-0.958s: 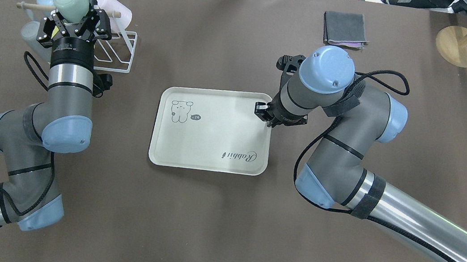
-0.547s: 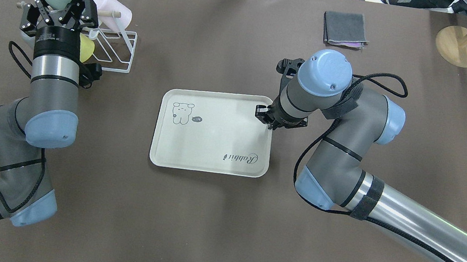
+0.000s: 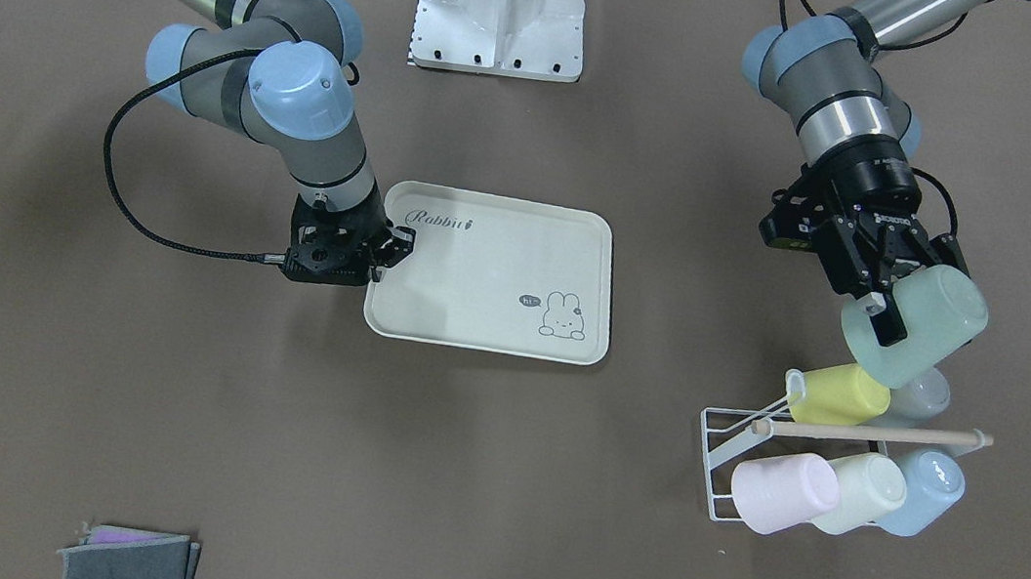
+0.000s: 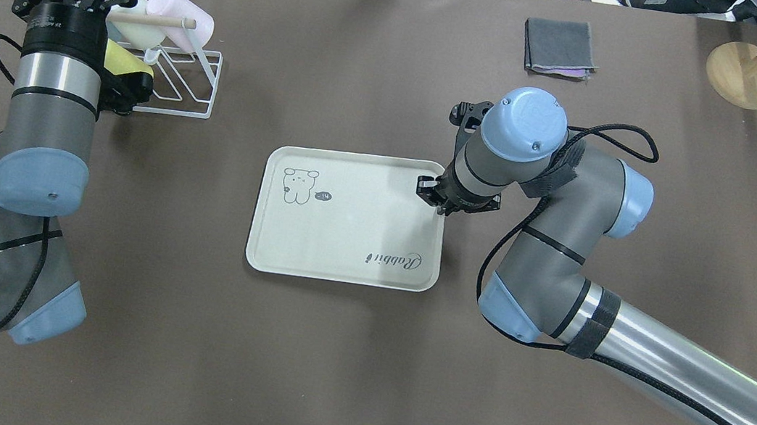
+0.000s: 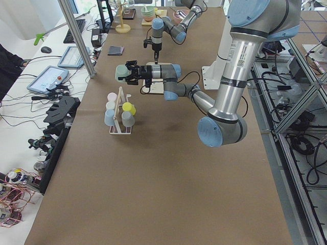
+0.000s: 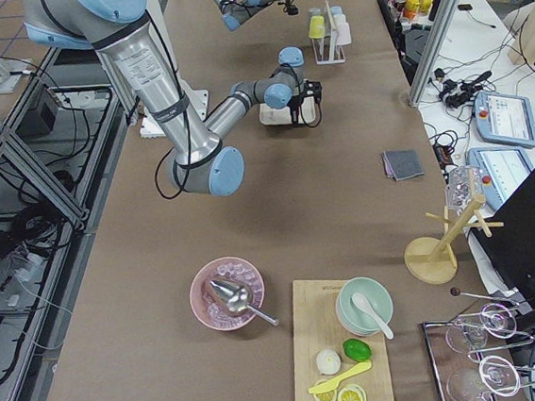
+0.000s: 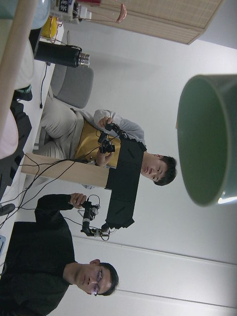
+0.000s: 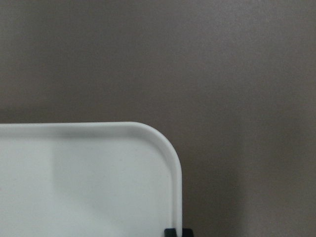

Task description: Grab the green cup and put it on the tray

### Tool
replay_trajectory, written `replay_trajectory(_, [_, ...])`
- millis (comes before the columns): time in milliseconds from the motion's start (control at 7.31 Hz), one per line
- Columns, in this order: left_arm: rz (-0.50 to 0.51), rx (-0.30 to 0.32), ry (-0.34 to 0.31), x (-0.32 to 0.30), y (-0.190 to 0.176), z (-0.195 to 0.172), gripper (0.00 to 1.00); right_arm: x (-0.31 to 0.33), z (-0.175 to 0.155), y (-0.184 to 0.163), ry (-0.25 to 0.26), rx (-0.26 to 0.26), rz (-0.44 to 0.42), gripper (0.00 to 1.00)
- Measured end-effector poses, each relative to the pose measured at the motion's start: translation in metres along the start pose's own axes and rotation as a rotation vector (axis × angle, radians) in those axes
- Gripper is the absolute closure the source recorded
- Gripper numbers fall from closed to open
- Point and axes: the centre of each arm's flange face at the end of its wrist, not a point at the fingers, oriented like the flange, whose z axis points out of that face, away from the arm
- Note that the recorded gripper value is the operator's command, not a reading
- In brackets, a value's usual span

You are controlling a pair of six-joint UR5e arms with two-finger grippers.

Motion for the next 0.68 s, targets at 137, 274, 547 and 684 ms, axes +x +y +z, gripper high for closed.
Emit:
replay_trajectory(137, [-0.094, 0.040, -0.027, -0.001, 0.001, 0.002, 0.99, 0.000, 0.002, 0.001, 0.003, 0.000, -0.001, 1.00])
replay_trajectory(274, [-0.201, 0.086, -0.043, -0.003, 0.001, 0.005, 1.00, 0.000, 0.003, 0.002, 0.006, 0.001, -0.001, 1.00])
replay_trajectory(547, [-0.427, 0.182, -0.051, -0.006, -0.005, 0.007, 1.00, 0.002, 0.009, 0.003, 0.015, -0.003, 0.000, 1.00])
replay_trajectory(684, [-0.558, 0.237, -0.044, -0.008, -0.009, 0.007, 1.00, 0.003, 0.012, 0.003, 0.018, -0.003, -0.001, 1.00])
